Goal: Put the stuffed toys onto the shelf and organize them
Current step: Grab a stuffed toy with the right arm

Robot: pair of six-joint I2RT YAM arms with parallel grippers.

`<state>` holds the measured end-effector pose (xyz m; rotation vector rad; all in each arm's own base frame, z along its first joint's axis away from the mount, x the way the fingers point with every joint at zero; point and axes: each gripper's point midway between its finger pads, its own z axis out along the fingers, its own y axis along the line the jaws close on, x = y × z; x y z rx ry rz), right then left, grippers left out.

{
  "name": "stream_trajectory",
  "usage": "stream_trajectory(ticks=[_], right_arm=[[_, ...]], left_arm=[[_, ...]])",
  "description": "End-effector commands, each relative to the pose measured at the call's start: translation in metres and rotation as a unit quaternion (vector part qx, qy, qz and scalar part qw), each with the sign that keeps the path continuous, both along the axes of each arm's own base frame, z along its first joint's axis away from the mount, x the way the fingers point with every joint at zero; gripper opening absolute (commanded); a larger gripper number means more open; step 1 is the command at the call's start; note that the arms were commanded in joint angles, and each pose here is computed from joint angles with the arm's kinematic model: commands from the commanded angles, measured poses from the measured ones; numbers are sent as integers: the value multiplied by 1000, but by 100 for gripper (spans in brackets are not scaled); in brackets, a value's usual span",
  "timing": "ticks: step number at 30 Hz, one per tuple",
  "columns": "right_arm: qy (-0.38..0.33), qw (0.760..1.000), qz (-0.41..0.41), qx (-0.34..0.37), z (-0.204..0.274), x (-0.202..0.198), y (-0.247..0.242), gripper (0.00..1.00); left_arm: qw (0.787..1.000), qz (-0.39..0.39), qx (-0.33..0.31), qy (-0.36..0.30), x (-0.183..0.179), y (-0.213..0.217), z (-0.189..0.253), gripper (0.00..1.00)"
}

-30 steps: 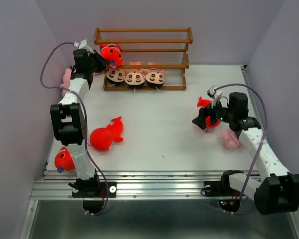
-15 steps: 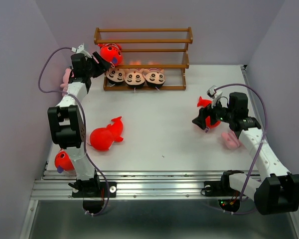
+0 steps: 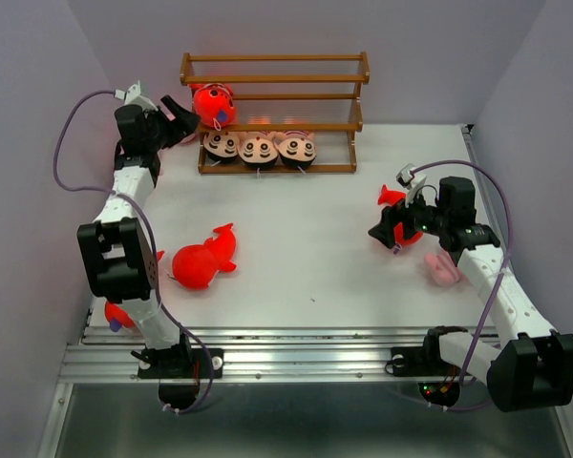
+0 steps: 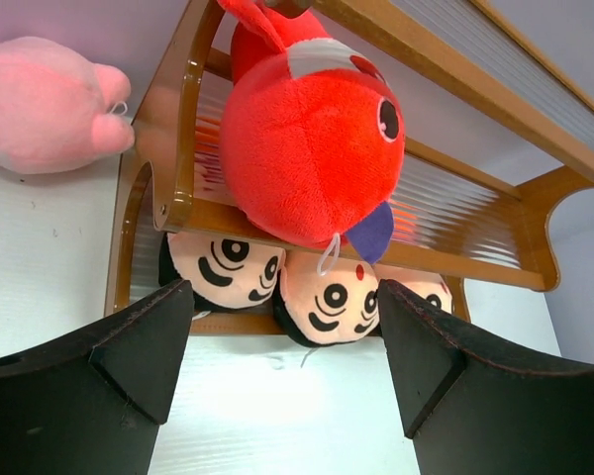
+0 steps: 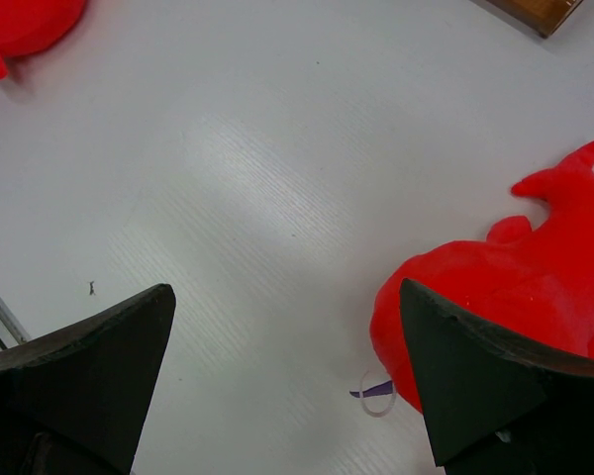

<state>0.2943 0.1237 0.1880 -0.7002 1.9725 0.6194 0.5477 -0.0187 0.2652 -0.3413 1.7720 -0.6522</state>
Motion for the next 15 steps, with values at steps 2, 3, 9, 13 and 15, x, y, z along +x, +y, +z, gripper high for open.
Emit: stream_trajectory(ticks=[2,3,9,13,15], right_arm=[[-27,1000,-1,-5,5,8,-2,100],[-27,1000,-2,-6,5,8,-2,100],[-29,1000,2,-7,5,7,-2,100],[-24,1000,13,-9,1,4,-1,100],[-21,999,34,-10,-2,-2,3,100]], left_arm=[[998,-8,28,-59,-22,3,46,86],[998,-7,33,-55,-25,4,44,86],[992,27,103,-71,-73,16,64,86],[984,53,123,-114,-126,17,91,86],[983,45,124,-125,-156,9,88,89]])
